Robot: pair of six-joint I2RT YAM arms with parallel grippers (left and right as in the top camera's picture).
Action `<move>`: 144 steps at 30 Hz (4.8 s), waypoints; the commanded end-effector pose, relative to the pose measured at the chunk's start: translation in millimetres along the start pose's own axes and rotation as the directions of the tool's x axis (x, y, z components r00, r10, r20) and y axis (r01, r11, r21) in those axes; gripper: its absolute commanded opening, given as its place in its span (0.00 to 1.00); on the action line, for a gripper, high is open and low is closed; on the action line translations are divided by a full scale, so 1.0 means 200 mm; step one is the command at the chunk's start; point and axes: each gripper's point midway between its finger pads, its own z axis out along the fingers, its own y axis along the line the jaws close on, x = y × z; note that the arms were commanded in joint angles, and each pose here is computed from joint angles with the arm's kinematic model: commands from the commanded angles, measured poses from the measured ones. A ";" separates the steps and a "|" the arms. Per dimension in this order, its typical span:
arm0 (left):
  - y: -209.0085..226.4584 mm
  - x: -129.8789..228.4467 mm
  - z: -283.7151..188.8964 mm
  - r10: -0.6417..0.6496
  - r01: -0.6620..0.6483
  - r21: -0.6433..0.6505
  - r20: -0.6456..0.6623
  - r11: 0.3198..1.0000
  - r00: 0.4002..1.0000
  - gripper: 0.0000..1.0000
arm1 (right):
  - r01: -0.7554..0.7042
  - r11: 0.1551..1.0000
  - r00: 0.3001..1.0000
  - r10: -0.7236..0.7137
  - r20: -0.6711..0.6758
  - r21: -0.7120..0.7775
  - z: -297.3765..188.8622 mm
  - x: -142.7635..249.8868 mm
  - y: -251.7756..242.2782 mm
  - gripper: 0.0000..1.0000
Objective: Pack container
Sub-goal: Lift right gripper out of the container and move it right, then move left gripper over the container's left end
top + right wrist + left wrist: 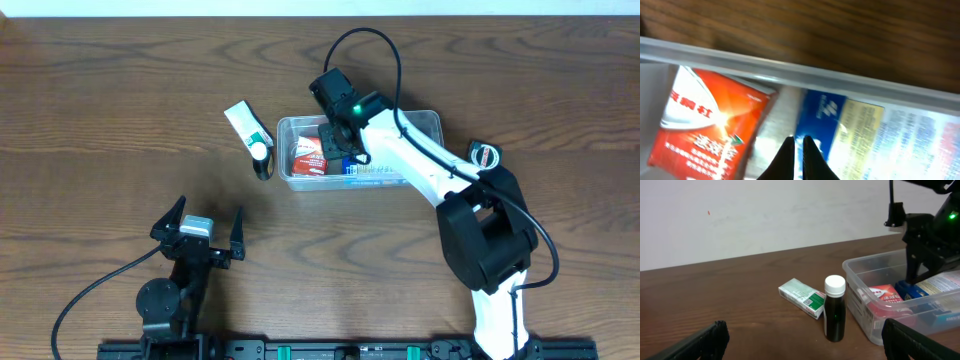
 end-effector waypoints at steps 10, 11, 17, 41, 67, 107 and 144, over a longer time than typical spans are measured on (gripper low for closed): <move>-0.01 0.08 0.01 -0.007 0.008 0.013 -0.050 1.000 0.999 0.98 | -0.051 0.996 0.972 0.031 0.233 0.079 -0.66 -0.22 -0.36 0.51; -0.01 0.08 0.01 -0.007 0.008 0.013 -0.050 1.000 0.999 0.98 | -0.076 0.992 0.970 0.050 0.238 0.101 -0.70 -0.22 -0.43 0.58; -0.01 0.08 0.01 -0.007 0.008 0.013 -0.050 1.000 0.999 0.98 | -0.229 0.955 0.965 0.197 0.175 0.188 -0.81 -0.10 -0.87 0.89; -0.01 0.08 0.01 -0.007 0.008 0.013 -0.050 1.000 0.999 0.98 | -0.540 0.767 0.803 0.593 -0.060 0.347 -0.68 0.49 -1.64 0.99; -0.12 -0.10 -0.04 -0.163 0.167 0.140 -0.041 0.976 0.986 0.98 | -0.540 0.767 0.803 0.593 -0.060 0.347 -0.68 0.49 -1.64 0.99; -0.51 -0.71 0.46 -0.311 0.339 -0.069 -0.598 0.938 0.739 0.06 | -0.540 0.767 0.803 0.593 -0.060 0.347 -0.68 0.49 -1.64 0.99; -0.56 0.07 0.84 -0.135 0.135 -0.090 -0.915 0.987 0.380 0.06 | -0.540 0.767 0.803 0.593 -0.060 0.347 -0.68 0.49 -1.64 0.99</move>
